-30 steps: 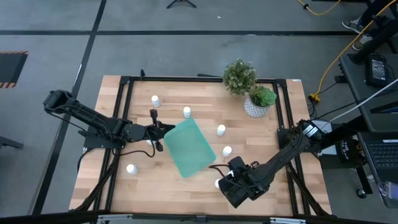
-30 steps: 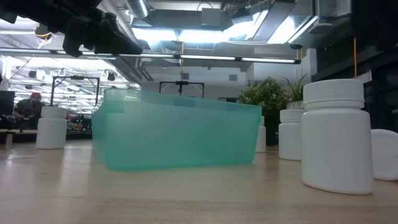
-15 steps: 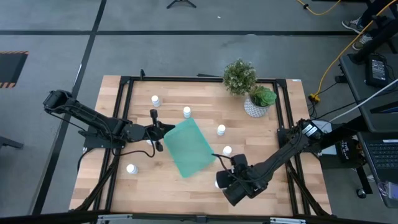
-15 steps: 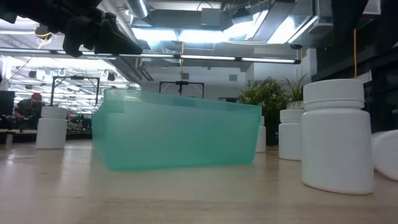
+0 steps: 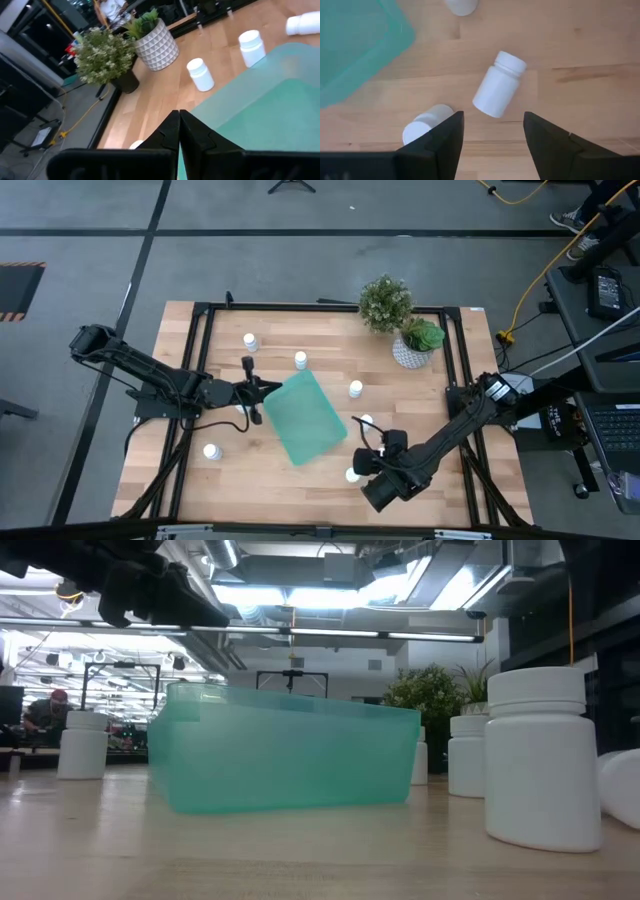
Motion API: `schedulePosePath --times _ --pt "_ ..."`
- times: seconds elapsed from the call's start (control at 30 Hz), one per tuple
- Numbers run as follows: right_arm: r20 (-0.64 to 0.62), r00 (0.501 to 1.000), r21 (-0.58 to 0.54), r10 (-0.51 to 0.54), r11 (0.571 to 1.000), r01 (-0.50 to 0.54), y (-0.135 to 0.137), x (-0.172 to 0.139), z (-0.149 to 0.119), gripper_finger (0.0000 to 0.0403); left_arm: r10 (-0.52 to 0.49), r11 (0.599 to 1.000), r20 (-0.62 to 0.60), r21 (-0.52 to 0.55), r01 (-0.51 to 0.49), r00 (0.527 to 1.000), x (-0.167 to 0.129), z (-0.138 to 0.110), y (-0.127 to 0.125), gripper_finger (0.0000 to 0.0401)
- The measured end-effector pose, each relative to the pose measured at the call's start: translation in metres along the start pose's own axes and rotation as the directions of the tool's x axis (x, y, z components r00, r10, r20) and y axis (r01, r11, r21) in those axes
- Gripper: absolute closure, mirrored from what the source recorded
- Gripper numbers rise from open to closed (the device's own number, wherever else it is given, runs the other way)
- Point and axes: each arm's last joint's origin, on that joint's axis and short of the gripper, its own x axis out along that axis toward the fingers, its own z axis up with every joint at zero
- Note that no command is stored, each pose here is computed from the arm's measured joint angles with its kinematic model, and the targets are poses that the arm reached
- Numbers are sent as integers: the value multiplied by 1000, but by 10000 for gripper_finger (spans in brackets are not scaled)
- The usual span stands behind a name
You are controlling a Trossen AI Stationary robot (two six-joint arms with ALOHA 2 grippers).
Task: Pick and place pill bottles into a basket
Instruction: Put the white medicine bottle into the green bin
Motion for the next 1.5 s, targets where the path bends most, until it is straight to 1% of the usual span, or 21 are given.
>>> schedulePosePath --times 0.3,0.53,0.7,0.9,1.03,1.23,1.5 --pt "68 995 8 -68 998 68 13 43 -12 195 -69 998 17 3 69 997 0 0 -2 397" --pt "49 996 50 -71 996 68 27 62 -12 195 -82 997 10 0 82 997 0 -2 -3 397" --pt "56 994 56 -89 995 86 29 67 -11 195 -84 996 4 -15 84 996 0 -2 -3 397" --pt "60 993 56 -103 993 99 29 68 -9 195 -93 996 -27 -2 93 995 0 -6 -4 397" --pt "45 991 58 -130 990 127 28 68 -9 195 -98 995 -45 4 98 994 0 -8 -5 397" --pt "52 983 54 -177 983 174 25 67 -7 195 -98 995 -46 3 98 994 0 -8 -5 397" --pt "60 980 59 -191 980 188 24 67 -6 195 -99 995 -52 7 100 994 0 -9 -5 397"
